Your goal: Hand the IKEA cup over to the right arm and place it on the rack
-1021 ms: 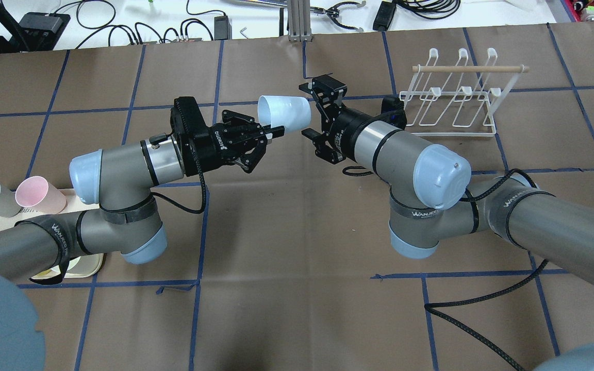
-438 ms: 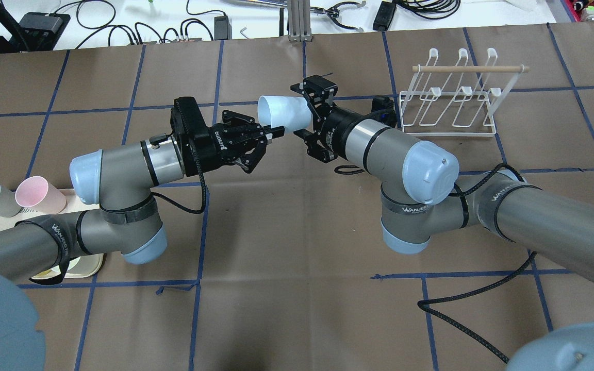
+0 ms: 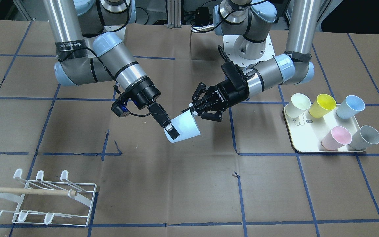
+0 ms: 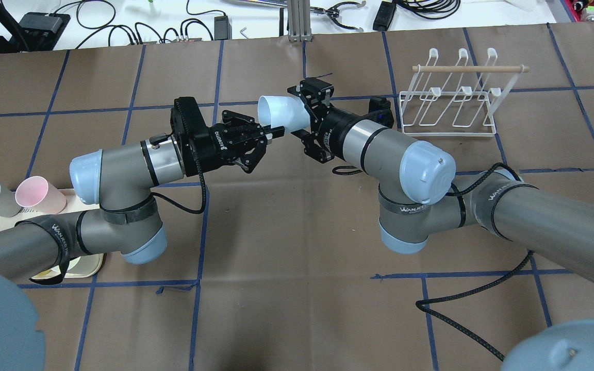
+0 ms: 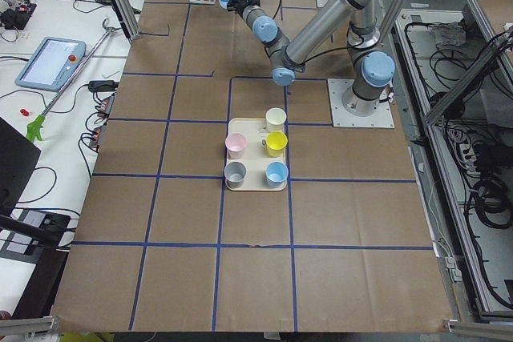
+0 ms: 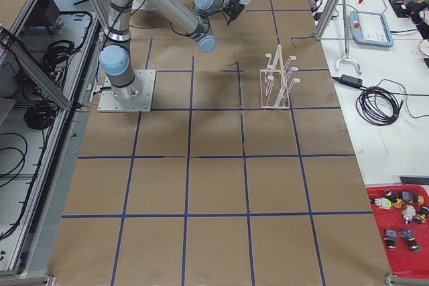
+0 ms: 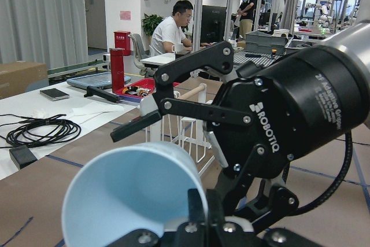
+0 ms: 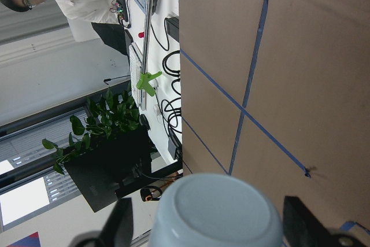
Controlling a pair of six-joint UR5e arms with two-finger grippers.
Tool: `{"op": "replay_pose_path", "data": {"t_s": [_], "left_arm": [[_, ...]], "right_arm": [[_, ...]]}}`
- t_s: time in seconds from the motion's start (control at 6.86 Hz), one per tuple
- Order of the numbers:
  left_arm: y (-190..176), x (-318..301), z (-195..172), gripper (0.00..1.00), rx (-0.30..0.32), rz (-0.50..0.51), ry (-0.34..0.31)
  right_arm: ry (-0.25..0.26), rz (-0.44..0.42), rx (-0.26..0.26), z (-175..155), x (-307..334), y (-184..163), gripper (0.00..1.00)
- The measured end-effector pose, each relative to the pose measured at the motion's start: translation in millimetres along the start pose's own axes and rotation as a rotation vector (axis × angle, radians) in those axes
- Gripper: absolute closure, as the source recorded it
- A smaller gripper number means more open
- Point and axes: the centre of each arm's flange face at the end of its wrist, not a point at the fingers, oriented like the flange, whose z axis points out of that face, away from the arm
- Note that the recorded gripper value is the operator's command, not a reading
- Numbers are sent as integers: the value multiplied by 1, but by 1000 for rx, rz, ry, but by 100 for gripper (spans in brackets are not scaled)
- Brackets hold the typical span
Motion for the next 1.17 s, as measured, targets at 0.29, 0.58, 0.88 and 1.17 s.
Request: {"op": "replay_pose_path", "data": {"t_s": [0.29, 0.58, 0.88, 1.17], "left_arm": [[0, 0, 0, 84, 0, 1, -1], [-2, -3, -1, 33, 4, 1, -6], [-1, -3, -1, 2, 17, -17, -19], [-2, -2, -3, 1, 29, -39, -37]], "right_arm": [[0, -1, -3, 0, 0, 1, 48], [1, -2, -15, 0, 0, 2, 52], [2, -3, -19, 0, 0, 2, 53], [1, -4, -20, 0, 0, 2, 59]]}}
